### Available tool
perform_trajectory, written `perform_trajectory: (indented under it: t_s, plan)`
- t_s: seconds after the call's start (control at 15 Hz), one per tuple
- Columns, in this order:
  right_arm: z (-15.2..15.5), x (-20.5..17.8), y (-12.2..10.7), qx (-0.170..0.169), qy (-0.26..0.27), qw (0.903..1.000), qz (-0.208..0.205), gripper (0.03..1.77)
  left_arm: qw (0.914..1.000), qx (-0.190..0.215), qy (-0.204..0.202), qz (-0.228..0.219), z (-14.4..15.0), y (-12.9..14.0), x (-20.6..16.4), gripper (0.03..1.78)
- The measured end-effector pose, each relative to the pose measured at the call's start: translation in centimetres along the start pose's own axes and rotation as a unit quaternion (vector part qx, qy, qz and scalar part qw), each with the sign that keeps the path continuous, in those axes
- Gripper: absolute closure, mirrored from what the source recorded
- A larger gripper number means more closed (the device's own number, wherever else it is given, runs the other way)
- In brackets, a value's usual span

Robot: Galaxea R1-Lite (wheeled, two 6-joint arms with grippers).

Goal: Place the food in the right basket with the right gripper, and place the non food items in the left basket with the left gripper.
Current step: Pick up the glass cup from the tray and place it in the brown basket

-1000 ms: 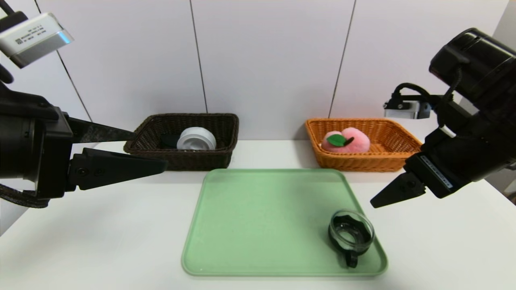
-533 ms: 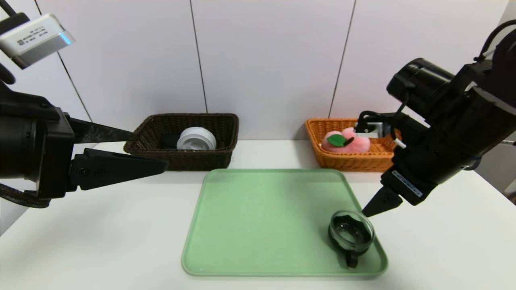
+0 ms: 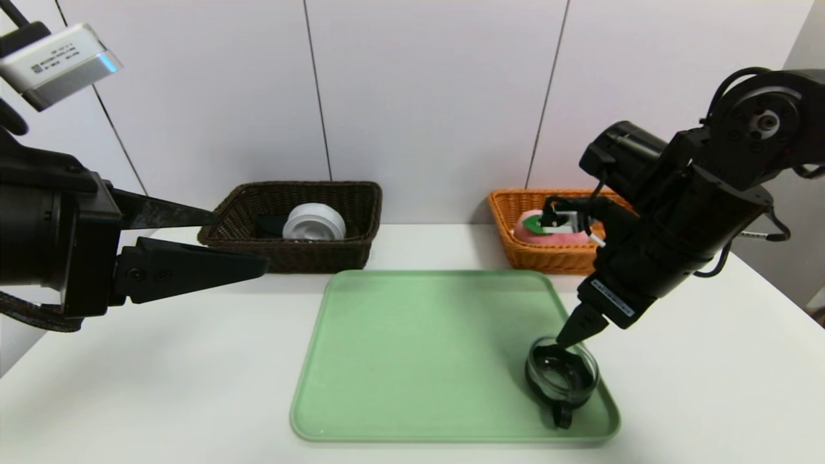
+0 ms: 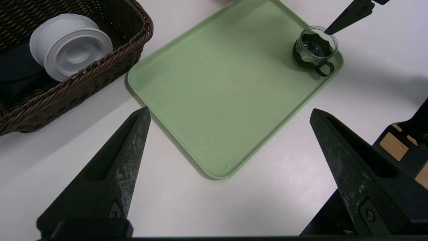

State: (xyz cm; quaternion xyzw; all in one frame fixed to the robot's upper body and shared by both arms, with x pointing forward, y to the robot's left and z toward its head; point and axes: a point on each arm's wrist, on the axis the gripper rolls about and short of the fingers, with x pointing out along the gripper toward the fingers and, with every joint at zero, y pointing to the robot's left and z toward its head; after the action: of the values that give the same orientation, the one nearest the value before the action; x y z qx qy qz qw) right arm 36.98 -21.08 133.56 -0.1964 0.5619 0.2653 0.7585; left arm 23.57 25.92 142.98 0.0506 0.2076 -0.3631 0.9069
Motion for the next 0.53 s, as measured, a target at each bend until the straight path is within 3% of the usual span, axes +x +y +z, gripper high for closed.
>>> perform_trajectory:
  t_s: [0.53]
  plan:
    - [0.4, 2.7, -0.1, -0.005, 0.039, 0.9992, 0.010, 0.10, 1.0000, -0.001, 0.001, 0.000, 0.0, 0.0, 0.0, 0.12]
